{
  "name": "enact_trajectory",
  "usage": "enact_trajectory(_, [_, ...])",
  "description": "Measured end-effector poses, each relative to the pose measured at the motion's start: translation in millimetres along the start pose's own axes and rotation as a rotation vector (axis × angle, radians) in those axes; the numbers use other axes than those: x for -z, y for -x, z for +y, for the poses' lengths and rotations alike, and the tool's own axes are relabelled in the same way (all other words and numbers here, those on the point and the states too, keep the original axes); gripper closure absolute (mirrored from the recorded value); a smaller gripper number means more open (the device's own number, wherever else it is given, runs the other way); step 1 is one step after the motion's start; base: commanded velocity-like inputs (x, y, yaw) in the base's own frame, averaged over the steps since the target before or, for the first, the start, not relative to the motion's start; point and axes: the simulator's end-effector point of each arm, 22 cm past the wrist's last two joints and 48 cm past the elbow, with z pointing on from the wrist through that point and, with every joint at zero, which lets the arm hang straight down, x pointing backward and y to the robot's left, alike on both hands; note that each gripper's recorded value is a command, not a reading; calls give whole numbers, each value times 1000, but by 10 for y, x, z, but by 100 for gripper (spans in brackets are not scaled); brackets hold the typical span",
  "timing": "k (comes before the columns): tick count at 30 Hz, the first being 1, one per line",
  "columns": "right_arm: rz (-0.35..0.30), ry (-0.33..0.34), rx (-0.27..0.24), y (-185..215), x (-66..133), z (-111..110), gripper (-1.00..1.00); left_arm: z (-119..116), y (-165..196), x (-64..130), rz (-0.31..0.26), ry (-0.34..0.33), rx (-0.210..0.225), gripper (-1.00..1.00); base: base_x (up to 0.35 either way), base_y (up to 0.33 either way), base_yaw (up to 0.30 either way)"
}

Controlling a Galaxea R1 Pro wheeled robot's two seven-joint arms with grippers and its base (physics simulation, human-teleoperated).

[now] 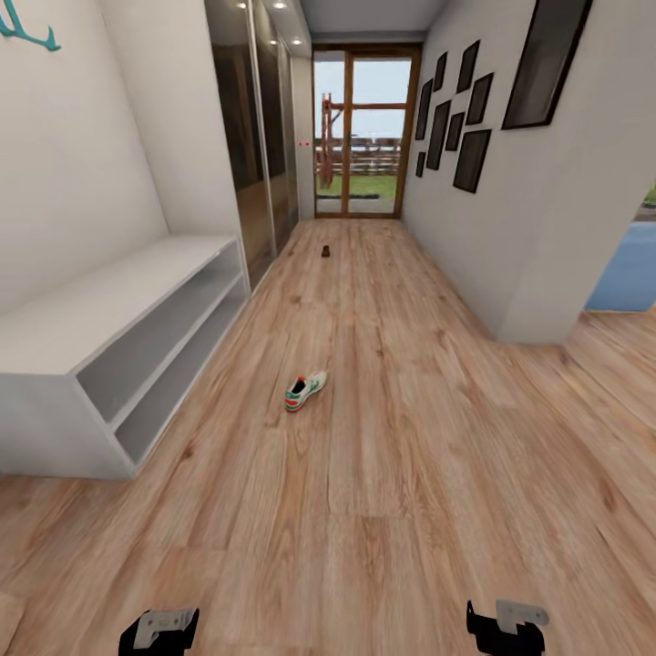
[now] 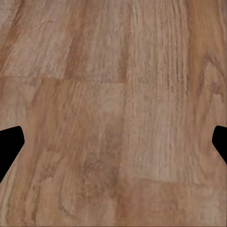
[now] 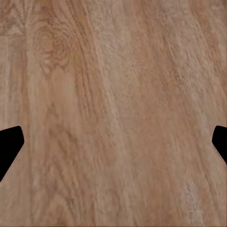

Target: Pick up the two gym shoes and the two sandals from the corridor floor and place them onto the hallstand (shoe rack) in the corridor, making sure they are on the rack and not on the floor. Arrange them so the two gym shoes are next to each other and the two sandals are next to each other.

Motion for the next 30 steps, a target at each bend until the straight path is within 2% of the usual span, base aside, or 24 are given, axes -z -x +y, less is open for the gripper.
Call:
enact_trajectory(6, [0,0,0,2,0,-1,-100,3,2,-1,0,0,0,-100,337,-86,-160])
enact_trajectory(19, [-2,-5,-2,11,-4,-17,-100,3,2,-2,0,1,0,-100,331,-103,-259])
enact_trajectory(30, [-5,-9,-3,22,-9,-33,-100,11,2,-1,0,2,-1,-100,317,-121,-60])
